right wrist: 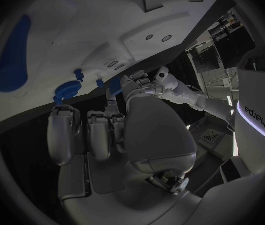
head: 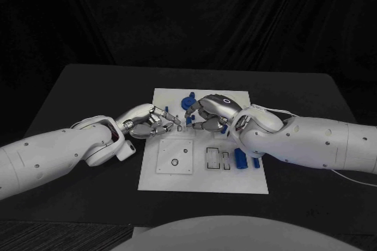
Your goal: Assemble the parts on the task board
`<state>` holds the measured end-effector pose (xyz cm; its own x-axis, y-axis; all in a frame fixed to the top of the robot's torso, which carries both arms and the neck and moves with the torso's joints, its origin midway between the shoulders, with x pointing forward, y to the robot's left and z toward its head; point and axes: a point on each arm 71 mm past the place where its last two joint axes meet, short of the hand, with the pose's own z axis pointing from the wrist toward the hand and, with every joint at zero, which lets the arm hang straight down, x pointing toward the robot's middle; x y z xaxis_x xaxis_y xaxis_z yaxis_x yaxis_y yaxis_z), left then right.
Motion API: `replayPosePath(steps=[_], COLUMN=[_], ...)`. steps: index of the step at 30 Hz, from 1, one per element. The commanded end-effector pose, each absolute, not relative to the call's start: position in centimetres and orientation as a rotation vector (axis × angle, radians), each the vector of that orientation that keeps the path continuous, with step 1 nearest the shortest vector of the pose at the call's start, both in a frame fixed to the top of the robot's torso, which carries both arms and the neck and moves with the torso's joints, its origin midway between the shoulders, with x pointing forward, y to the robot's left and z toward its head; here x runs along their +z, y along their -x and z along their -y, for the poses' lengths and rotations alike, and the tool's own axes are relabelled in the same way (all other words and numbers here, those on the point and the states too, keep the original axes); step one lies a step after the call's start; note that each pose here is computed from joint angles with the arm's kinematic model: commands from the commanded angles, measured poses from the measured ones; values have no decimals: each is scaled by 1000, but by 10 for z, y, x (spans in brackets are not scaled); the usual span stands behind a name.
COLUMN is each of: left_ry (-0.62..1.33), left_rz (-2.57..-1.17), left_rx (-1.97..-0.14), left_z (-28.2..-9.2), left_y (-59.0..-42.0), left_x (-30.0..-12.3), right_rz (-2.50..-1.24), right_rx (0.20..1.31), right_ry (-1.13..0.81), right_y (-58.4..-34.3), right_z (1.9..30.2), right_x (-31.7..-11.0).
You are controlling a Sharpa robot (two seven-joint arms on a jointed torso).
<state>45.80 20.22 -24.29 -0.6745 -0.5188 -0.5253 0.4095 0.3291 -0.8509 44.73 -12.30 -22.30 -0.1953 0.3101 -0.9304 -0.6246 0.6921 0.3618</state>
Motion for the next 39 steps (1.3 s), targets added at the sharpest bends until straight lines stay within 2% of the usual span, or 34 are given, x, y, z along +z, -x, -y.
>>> replayPosePath(steps=[1, 11, 39], left_ry=[97, 101, 89], left_rz=[-1791, -1794, -1810], left_rx=[-1477, -1474, -1499], left_z=[-202, -205, -197], left_y=[-455, -454, -454], left_x=[-242, -242, -243], right_rz=[-1585, -1631, -1662], right_rx=[762, 680, 665], right_ry=[303, 353, 387], right_y=[-448, -449, -453], right_z=[123, 121, 114], right_x=[-226, -231, -236])
